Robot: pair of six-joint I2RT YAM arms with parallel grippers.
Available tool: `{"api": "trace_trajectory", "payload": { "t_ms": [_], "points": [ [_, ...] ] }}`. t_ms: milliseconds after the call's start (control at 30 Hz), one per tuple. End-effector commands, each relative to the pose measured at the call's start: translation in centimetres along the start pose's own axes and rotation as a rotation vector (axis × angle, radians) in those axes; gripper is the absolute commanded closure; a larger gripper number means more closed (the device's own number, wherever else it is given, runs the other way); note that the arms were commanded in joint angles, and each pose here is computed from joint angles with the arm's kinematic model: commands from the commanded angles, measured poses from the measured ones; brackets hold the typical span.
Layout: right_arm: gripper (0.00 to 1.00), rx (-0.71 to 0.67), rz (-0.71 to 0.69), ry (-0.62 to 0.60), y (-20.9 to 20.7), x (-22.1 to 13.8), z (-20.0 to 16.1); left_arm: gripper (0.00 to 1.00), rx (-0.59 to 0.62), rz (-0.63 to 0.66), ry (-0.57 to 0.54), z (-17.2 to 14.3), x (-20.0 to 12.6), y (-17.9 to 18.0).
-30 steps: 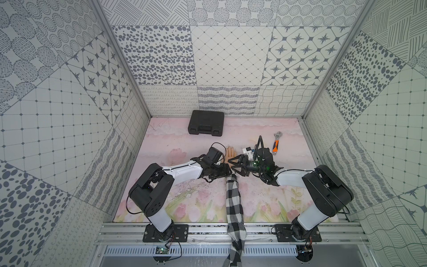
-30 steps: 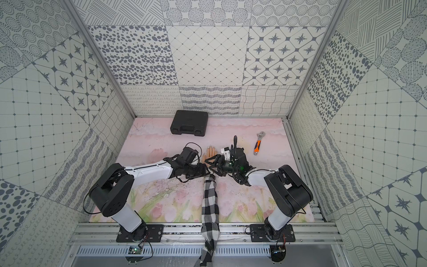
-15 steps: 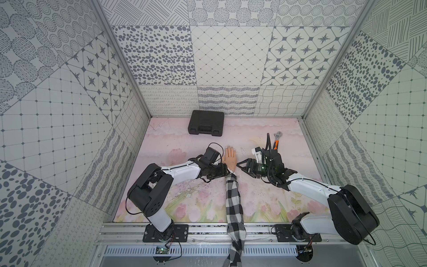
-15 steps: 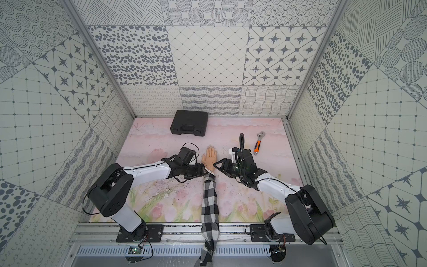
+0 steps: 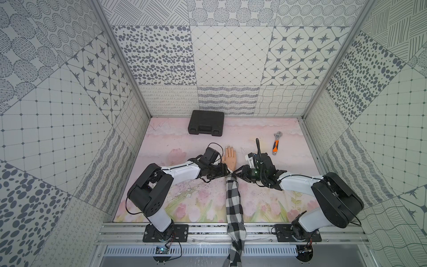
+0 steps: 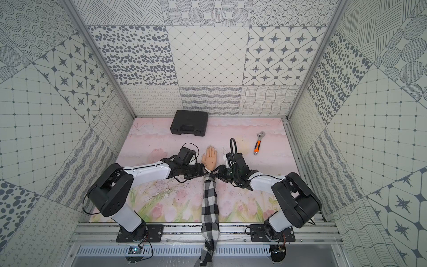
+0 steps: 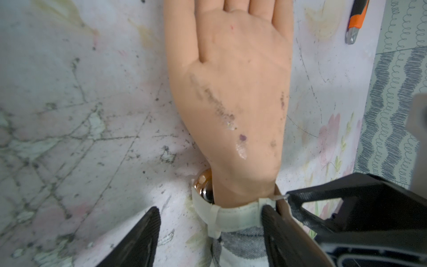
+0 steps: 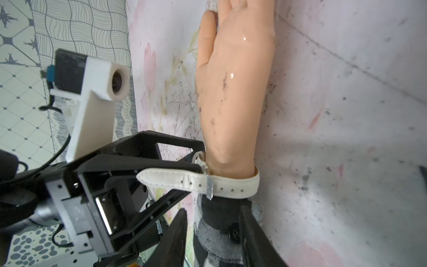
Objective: Take off the watch
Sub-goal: Untie the watch from the hand.
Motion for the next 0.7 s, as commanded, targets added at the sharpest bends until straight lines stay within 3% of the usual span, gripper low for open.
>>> {"api": "trace_trajectory", "payload": {
  "t_ms": [0, 667],
  "points": [
    [0.62, 0.015, 0.099, -0.073, 2.0, 0.47, 2.47, 0.3, -0.02, 0.068, 0.013, -0.27, 0.07, 1.65],
    [0.74, 0.039, 0.139, -0.084, 2.69, 0.65, 3.44, 0.3, -0.016, 0.062, 0.028, -0.71, 0.39, 1.56]
  ]
}}
Point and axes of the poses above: each gripper's point midway between its finger pads, its own x axis out along the fingers, its own y axis along the line the jaws close on, z = x × y, the point moved 2 cm from there along -x, back along the fingers, and after that the axes turned 10 degrees about -x, right-handed, at the moved point
